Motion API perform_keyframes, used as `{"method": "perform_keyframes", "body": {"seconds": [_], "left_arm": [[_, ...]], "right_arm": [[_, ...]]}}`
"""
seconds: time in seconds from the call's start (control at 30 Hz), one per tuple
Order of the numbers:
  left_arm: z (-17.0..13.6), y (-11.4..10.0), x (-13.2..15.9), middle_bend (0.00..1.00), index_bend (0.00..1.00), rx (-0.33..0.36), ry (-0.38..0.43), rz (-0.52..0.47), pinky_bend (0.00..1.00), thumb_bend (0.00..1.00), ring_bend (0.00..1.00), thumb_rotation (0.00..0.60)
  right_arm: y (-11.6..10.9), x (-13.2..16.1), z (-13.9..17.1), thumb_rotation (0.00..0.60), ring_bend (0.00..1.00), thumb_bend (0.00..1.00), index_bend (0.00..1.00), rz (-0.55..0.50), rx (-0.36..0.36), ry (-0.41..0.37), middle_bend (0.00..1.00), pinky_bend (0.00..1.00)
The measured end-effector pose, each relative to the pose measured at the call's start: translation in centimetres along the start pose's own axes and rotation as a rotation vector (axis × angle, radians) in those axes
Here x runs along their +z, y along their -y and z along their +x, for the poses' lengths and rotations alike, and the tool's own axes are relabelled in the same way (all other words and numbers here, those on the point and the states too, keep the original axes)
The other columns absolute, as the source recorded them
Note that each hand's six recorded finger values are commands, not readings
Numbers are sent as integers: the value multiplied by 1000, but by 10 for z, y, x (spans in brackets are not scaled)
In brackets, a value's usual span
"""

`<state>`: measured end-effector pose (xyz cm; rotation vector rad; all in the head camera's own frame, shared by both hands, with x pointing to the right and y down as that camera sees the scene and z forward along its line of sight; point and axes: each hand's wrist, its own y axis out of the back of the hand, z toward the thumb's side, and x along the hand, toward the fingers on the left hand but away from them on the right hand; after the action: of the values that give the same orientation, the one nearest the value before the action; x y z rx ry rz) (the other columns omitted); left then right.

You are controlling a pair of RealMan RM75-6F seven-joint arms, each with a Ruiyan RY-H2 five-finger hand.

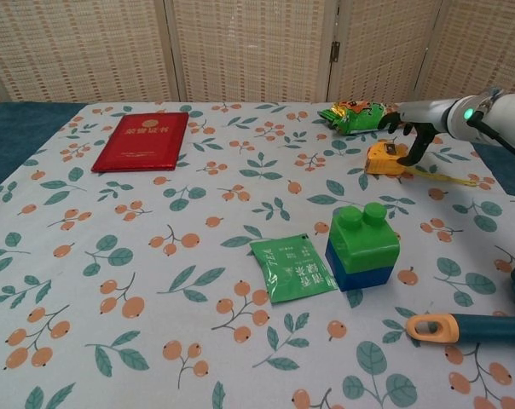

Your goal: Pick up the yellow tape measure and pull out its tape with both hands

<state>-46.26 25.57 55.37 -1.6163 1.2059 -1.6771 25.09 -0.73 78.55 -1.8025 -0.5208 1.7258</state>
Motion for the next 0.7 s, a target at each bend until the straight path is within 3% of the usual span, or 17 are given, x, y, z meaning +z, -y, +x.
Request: {"method": "perform_keyframes", "body": {"seconds": [0.4, 0.7], "left_arm": [[0, 2, -5, 151, 257, -6, -13, 3, 0, 338, 88, 600], [2, 4, -2, 146, 248, -11, 6, -3, 0, 338, 86, 600]], "right_arm": [[12, 18, 0, 600, 158, 490, 124, 3, 49, -39, 232, 61], [18, 21, 34, 600, 171, 489, 119, 6, 68, -132, 232, 72]]}}
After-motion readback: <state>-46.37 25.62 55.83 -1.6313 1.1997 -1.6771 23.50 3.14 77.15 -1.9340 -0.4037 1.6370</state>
